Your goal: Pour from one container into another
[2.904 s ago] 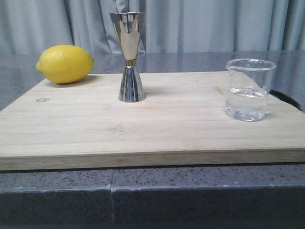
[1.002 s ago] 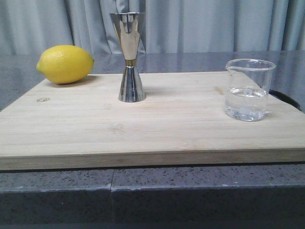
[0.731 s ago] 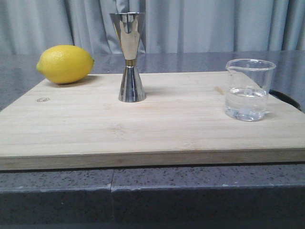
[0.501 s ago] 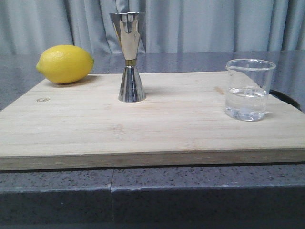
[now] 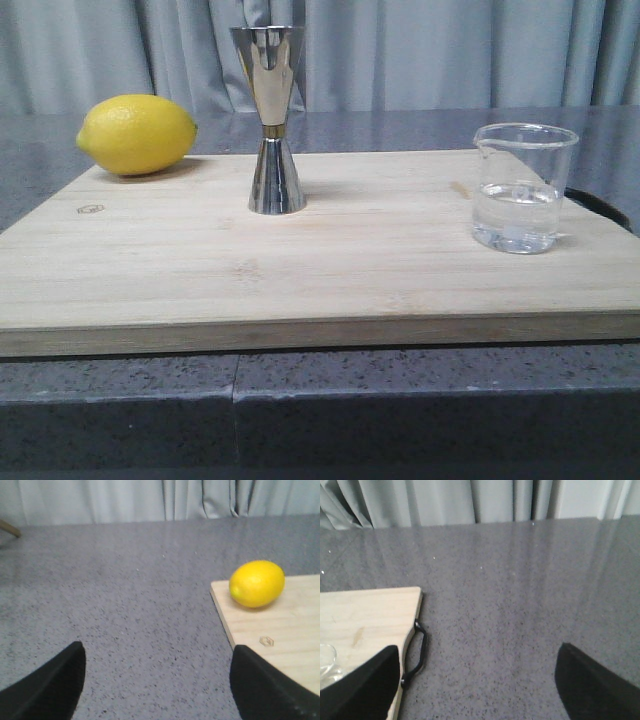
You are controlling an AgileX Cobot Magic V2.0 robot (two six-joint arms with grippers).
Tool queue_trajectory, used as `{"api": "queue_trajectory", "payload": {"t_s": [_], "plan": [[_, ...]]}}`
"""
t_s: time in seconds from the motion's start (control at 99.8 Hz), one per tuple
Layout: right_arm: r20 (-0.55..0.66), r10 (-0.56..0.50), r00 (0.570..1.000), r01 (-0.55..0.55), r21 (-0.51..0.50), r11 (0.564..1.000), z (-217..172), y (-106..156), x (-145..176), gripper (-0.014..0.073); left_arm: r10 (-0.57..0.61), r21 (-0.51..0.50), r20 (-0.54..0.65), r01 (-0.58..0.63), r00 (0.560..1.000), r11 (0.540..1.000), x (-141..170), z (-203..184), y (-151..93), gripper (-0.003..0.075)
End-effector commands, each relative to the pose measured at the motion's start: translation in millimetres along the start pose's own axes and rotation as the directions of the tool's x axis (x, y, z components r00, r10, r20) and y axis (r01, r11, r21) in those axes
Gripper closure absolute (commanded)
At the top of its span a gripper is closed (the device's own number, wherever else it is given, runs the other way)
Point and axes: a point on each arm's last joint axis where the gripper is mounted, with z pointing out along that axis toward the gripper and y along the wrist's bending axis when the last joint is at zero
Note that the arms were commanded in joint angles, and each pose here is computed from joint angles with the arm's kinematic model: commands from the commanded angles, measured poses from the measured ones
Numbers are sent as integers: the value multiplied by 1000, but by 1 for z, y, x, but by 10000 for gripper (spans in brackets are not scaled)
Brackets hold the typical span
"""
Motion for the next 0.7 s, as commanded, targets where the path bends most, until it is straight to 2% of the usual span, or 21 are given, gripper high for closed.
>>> {"api": "queue_trajectory", "payload": {"t_s": [0.0,0.16,0.351,0.421,0.691], "plan": [[-3,-14,1000,14,8,1000,5,-1,-19,41,11,76,-4,-11,1000,997,-22,6,-5,165],[-97,-16,995,16,6,1000,21,-1,-21,41,81,307,-92,-50,992,951,-34,30,-23,165],[-146,-14,989,14,1,1000,33,0,-20,41,188,576,-58,-121,980,809,-36,61,-43,165],[-145,-14,989,14,1,1000,33,0,-20,41,196,636,-26,-135,980,760,-37,72,-48,165],[-129,-14,992,14,1,1000,33,0,-22,41,170,768,64,-157,983,621,-33,122,-57,165]]}}
